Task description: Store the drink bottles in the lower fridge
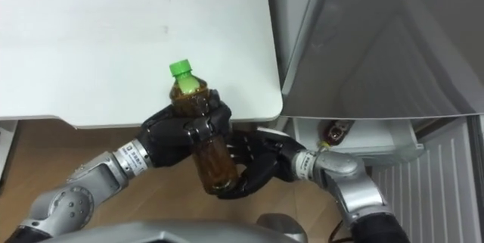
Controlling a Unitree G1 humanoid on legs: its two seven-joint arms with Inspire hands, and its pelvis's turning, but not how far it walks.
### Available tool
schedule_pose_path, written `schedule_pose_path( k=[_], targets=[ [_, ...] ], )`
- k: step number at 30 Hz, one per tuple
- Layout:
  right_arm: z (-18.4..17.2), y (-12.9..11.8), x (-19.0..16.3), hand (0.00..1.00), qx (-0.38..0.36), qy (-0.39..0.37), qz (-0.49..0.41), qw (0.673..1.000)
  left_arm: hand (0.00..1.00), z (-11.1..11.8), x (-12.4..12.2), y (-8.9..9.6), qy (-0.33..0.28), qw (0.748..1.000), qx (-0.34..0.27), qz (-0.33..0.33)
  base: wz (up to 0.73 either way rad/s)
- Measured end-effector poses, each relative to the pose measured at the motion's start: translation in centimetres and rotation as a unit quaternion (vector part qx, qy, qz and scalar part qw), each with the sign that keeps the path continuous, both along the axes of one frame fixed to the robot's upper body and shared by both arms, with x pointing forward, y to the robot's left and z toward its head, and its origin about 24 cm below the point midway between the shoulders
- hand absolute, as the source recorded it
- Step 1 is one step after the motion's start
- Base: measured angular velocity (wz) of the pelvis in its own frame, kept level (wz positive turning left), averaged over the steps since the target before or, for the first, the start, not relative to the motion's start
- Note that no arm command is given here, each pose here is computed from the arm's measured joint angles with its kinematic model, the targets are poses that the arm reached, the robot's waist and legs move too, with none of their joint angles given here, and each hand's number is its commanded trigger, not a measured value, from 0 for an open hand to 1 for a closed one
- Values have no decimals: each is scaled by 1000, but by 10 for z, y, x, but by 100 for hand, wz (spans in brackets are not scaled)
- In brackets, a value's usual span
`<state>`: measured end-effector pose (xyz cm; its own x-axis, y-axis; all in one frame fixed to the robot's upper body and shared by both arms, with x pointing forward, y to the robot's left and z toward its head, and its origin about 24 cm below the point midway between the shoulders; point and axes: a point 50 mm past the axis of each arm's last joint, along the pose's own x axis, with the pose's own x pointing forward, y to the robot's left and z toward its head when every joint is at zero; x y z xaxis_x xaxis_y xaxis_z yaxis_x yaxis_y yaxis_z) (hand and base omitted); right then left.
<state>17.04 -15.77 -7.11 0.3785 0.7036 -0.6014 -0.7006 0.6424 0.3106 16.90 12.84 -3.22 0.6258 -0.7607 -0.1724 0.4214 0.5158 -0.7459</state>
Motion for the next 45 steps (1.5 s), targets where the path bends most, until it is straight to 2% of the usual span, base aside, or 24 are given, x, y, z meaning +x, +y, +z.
schedule_pose_path(
  k=[6,14,28,36,41,45],
  targets=[
    [-4,-2,-5,0,-10,13,17,1000,100,-10,-3,2,16,1000,18,-14,-13],
    [-9,-1,-14,0,-17,37,61,997,100,-20,-7,-2,17,996,54,-65,0],
    [-4,3,-16,0,7,40,85,996,100,-19,-2,0,10,994,70,-85,0],
    [-3,10,-20,0,43,52,94,993,100,-17,3,-4,-11,990,92,-104,0],
    [-4,12,-22,0,54,56,103,992,100,-4,10,-11,-72,985,108,-114,-2],
    [-3,14,-22,0,65,53,101,991,100,1,14,-16,-93,985,102,-99,0]
  ],
)
